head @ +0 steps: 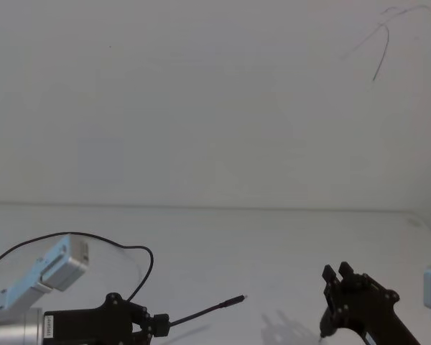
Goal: Pick up the data cable with the one hand.
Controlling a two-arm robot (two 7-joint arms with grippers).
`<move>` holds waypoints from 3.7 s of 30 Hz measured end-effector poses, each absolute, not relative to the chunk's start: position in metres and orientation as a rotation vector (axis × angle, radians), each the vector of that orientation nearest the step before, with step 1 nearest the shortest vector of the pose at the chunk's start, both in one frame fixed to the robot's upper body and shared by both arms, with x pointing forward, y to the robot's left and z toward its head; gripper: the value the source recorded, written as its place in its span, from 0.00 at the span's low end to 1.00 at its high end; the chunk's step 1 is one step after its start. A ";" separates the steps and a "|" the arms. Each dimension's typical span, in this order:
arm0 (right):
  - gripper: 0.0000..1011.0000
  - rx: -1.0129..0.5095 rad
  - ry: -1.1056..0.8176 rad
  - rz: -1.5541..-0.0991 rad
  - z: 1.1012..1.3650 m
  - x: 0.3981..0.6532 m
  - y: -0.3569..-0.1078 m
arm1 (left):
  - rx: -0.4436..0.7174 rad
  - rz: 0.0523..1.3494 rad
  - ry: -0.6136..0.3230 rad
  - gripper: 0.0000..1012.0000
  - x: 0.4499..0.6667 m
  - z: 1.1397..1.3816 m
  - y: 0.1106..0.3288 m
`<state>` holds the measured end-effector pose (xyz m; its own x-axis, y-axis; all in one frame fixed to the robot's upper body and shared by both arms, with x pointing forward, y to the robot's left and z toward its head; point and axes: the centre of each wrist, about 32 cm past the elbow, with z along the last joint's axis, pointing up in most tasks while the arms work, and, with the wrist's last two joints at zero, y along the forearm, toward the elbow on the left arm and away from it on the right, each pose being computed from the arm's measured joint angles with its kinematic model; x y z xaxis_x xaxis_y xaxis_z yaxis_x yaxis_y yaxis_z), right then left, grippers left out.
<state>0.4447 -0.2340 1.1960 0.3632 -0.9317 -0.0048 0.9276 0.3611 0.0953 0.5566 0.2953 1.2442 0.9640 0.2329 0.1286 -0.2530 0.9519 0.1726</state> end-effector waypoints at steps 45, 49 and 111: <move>0.25 0.478 0.202 -0.939 1.254 0.462 -0.214 | 0.165 0.227 -0.097 0.04 0.555 1.248 0.303; 0.25 0.482 0.219 -0.926 1.254 0.462 -0.213 | 0.164 0.227 -0.097 0.04 0.555 1.248 0.303; 0.25 0.461 0.291 -0.923 1.230 0.478 -0.211 | 0.164 0.227 -0.097 0.04 0.555 1.248 0.303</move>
